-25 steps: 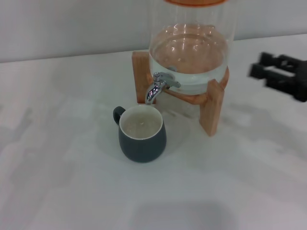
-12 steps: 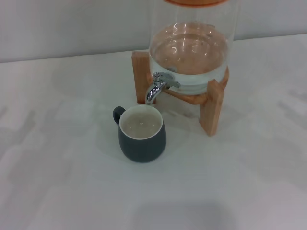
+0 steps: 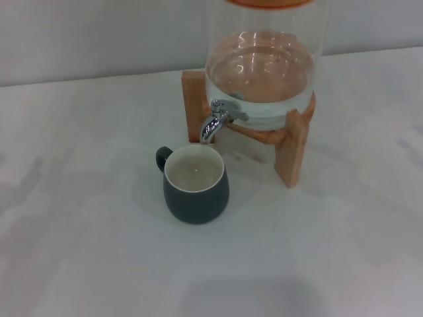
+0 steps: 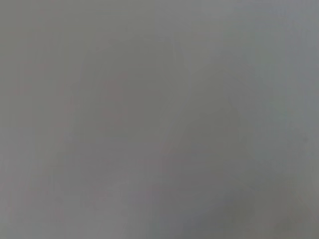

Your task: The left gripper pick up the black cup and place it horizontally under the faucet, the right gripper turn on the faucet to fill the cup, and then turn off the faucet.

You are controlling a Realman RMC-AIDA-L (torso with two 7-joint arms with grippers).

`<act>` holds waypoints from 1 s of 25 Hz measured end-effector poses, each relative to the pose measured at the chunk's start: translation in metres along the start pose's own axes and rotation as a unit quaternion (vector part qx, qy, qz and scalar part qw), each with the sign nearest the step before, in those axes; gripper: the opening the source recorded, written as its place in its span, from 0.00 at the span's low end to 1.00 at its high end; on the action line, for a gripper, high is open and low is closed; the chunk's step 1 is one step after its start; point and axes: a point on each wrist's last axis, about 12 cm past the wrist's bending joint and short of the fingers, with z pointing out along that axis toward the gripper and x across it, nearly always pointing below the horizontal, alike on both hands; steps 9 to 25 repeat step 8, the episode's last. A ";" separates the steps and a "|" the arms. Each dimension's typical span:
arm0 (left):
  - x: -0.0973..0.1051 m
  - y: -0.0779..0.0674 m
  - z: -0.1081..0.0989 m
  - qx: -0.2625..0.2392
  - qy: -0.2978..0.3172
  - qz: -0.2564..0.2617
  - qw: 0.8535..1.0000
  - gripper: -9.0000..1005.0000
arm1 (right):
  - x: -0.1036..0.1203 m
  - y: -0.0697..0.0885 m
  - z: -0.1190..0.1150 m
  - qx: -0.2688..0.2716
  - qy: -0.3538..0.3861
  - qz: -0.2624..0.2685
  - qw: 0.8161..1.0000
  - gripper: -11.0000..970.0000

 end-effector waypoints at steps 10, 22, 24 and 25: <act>-0.003 0.002 0.005 0.027 0.053 -0.006 0.998 0.88 | 0.009 -0.008 -0.008 0.050 0.046 -0.065 0.996 0.57; -0.003 0.002 0.005 0.027 0.053 -0.006 0.998 0.88 | 0.009 -0.008 -0.008 0.050 0.046 -0.065 0.996 0.57; -0.003 0.002 0.005 0.027 0.053 -0.006 0.998 0.88 | 0.009 -0.008 -0.008 0.050 0.046 -0.065 0.996 0.57; -0.003 0.002 0.005 0.027 0.053 -0.006 0.998 0.88 | 0.009 -0.008 -0.008 0.050 0.046 -0.065 0.996 0.57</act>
